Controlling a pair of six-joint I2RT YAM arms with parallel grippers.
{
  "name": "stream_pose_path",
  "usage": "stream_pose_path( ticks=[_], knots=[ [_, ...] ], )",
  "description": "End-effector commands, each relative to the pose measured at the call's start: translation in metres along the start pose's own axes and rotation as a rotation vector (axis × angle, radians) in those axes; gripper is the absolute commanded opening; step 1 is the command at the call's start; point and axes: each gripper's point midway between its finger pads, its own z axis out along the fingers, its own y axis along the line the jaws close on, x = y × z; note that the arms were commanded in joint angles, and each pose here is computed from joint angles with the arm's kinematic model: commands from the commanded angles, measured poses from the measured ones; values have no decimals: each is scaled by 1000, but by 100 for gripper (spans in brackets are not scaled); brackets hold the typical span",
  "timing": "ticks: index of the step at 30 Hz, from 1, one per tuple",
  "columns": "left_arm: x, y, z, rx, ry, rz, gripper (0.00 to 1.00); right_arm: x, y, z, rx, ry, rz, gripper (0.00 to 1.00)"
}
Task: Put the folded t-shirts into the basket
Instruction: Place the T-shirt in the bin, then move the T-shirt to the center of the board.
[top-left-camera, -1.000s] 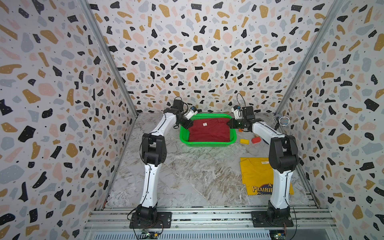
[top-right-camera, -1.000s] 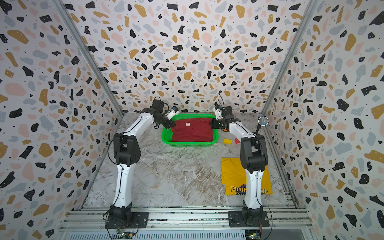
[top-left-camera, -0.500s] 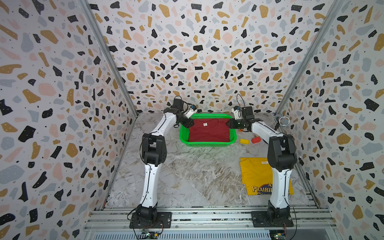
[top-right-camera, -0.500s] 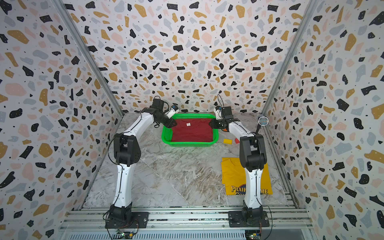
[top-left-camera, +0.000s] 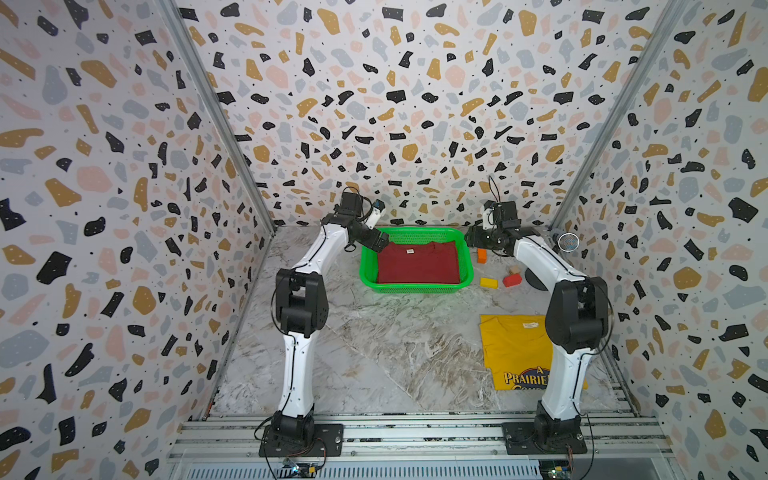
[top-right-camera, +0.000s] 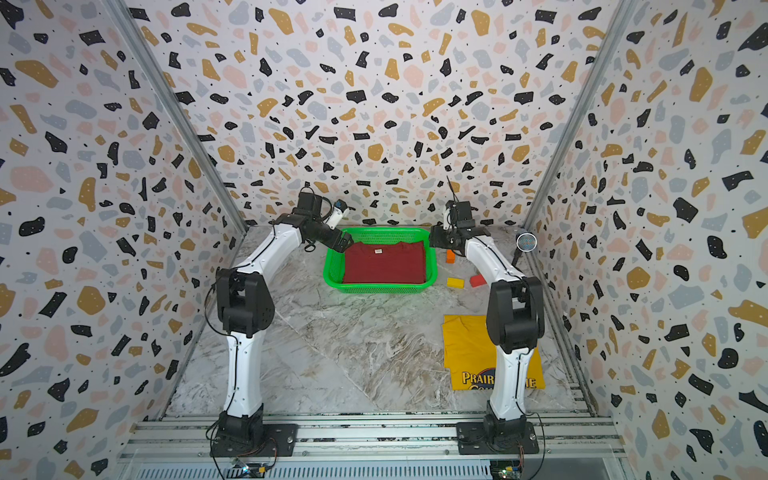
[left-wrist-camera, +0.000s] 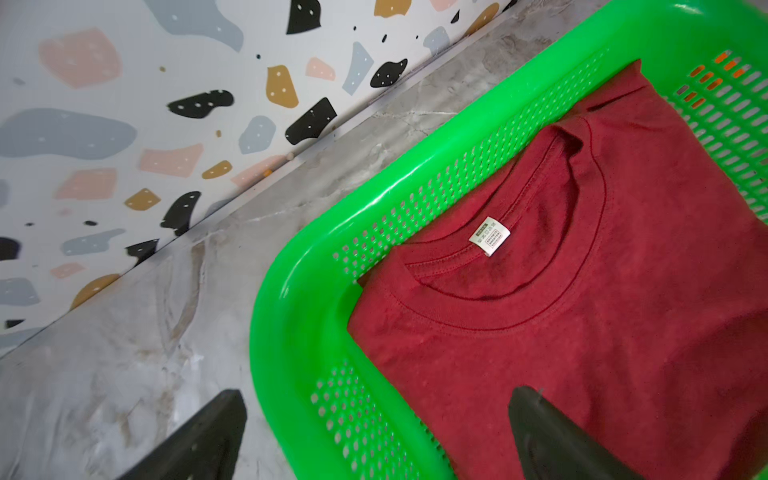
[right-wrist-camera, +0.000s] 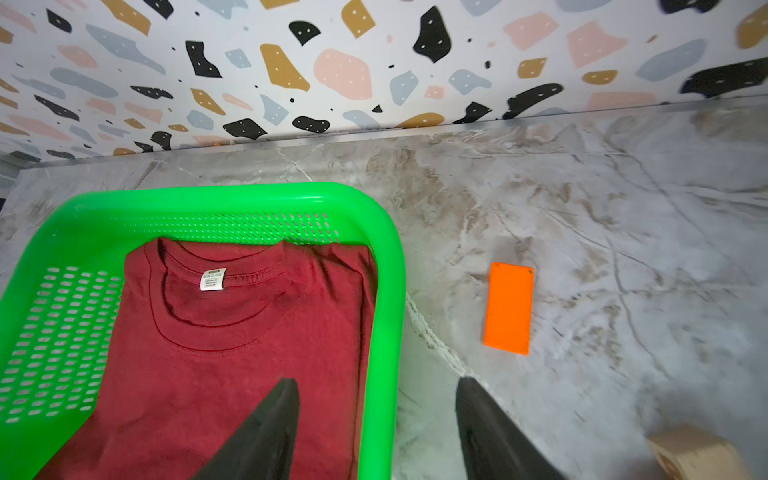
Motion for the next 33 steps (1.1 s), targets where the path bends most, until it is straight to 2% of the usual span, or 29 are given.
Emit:
stream_pose_path(
  ticks=[1, 7, 10, 14, 19, 23, 26, 29, 31, 33],
  knots=[
    [-16, 3, -48, -79, -62, -6, 100, 12, -14, -39, 104, 48, 58, 65],
    [36, -9, -53, -88, 27, -58, 100, 63, -9, -40, 50, 216, 140, 59],
    [53, -14, -50, -79, 49, -88, 100, 86, -8, -36, 29, 255, 153, 56],
    [77, -14, -40, -97, 109, -158, 87, 103, -11, -29, 24, 290, 144, 54],
    [97, 8, -39, -252, 133, -216, 78, 108, -11, -20, 15, 317, 129, 53],
    [101, 5, -39, -242, 147, -240, 78, 99, -8, -19, 10, 307, 138, 51],
    [96, -3, -47, -206, 133, -266, 81, 88, -9, -34, 37, 286, 133, 51],
    [87, -10, -64, -178, 120, -269, 88, 83, -16, -64, 101, 256, 115, 53],
    [87, -16, -76, -160, 132, -274, 91, 95, -31, -86, 192, 256, 118, 52],
    [89, -23, -92, -150, 144, -265, 91, 124, -41, -102, 239, 292, 132, 51]
  ],
)
